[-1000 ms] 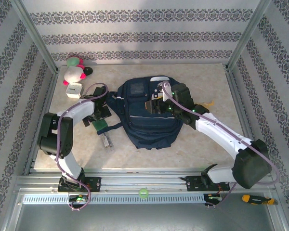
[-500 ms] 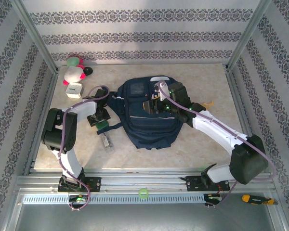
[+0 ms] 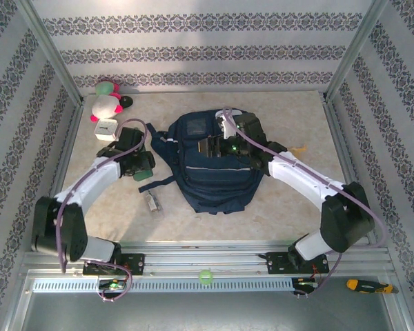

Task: Pack the student bag

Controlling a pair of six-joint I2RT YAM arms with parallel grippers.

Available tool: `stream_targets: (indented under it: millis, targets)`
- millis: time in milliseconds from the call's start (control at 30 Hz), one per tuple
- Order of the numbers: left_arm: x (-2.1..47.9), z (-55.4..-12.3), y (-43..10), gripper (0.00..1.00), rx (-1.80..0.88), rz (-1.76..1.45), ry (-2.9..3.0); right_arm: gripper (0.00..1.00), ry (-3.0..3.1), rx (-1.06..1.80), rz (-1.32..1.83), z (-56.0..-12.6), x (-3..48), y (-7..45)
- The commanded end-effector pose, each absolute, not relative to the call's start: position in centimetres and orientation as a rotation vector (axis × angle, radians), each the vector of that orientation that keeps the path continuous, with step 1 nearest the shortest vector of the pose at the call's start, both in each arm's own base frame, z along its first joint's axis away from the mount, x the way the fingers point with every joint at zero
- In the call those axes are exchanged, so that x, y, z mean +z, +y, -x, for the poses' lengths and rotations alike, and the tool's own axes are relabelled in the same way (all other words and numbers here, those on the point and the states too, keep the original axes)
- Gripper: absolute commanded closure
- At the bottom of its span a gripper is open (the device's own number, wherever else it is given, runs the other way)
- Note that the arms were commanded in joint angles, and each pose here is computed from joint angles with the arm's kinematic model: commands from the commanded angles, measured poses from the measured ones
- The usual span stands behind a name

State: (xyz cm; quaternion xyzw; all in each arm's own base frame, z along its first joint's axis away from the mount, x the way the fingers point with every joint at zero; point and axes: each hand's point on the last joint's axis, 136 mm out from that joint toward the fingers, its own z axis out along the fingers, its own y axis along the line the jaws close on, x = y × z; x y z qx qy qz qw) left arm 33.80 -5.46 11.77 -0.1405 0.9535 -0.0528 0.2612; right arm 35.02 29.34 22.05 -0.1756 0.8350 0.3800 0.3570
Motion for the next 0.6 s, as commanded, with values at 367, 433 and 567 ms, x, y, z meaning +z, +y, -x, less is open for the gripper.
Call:
stream_targets:
  millis: [367,433,567]
  targets:
    - [19.1,-30.8,-14.5,0.63,-0.262,-1.081,1.926,0.26,2.07,1.297,0.519,-33.1,25.7,32.9]
    - [18.6,-30.8,-14.6,0.63,-0.234,-1.158,1.903,0.26,2.083,1.303,0.501,-32.8,25.6,32.5]
    - [17.9,-30.9,-14.8,0.63,-0.163,-1.284,1.846,0.25,2.097,1.347,0.502,-32.0,25.4,32.0]
